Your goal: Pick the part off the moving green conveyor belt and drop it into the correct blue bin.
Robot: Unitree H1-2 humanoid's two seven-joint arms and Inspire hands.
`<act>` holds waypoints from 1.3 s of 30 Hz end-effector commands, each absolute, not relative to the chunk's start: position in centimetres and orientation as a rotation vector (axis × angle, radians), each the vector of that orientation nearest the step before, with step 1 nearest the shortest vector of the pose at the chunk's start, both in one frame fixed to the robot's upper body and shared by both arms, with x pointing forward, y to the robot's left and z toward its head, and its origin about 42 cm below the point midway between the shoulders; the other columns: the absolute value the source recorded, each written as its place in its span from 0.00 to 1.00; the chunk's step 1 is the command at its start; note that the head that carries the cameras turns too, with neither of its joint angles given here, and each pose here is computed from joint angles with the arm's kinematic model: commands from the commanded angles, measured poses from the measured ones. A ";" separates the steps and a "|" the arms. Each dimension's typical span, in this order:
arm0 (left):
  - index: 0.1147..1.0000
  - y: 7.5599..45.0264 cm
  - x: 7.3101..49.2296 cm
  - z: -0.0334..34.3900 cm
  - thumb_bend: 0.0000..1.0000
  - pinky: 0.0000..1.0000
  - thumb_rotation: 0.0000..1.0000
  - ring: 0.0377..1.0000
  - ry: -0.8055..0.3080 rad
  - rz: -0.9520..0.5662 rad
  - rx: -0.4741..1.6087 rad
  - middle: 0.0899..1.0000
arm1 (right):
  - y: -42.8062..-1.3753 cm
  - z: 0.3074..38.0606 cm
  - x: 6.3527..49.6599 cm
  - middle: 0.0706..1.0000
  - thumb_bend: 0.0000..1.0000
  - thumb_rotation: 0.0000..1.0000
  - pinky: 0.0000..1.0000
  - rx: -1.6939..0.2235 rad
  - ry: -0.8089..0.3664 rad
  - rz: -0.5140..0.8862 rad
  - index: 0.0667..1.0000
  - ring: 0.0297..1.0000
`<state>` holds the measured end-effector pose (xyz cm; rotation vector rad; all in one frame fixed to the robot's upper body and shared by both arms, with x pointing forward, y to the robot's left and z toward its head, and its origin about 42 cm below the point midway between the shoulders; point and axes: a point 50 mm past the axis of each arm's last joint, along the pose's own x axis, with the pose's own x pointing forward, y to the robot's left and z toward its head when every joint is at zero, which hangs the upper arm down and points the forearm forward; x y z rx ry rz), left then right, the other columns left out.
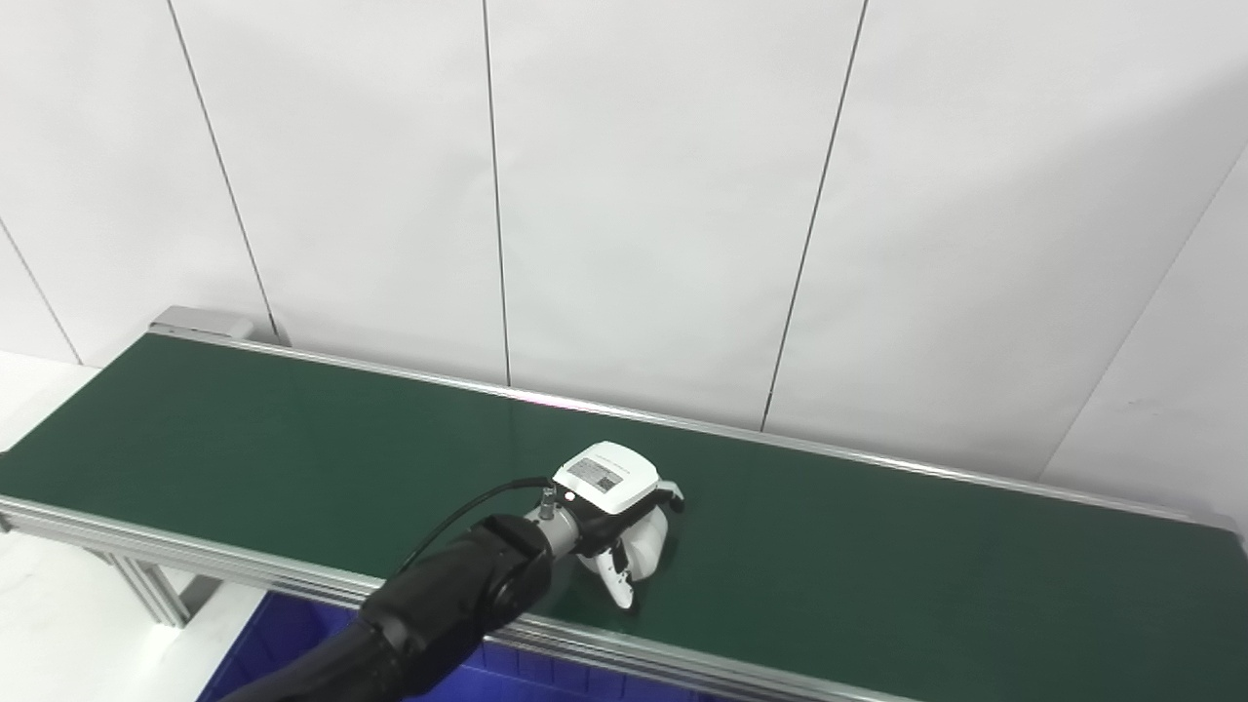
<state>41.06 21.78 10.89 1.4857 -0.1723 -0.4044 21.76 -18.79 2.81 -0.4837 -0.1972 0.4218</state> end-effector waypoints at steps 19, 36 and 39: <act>0.43 18.2 40.4 13.5 0.53 0.44 0.00 0.40 -0.201 -0.559 1.474 0.41 | -17.8 4.3 22.2 1.00 0.96 0.98 0.92 -0.447 -0.289 0.448 0.96 1.00; 0.43 16.5 34.6 21.3 0.53 0.45 0.00 0.40 -0.426 -0.584 1.422 0.42 | -19.3 6.0 23.0 1.00 0.94 0.97 0.95 -0.457 -0.324 0.460 0.98 1.00; 0.42 16.6 33.2 21.0 0.53 0.48 0.00 0.42 -0.391 -0.592 1.409 0.43 | -19.9 6.9 23.5 1.00 0.94 0.97 0.98 -0.464 -0.346 0.458 0.98 1.00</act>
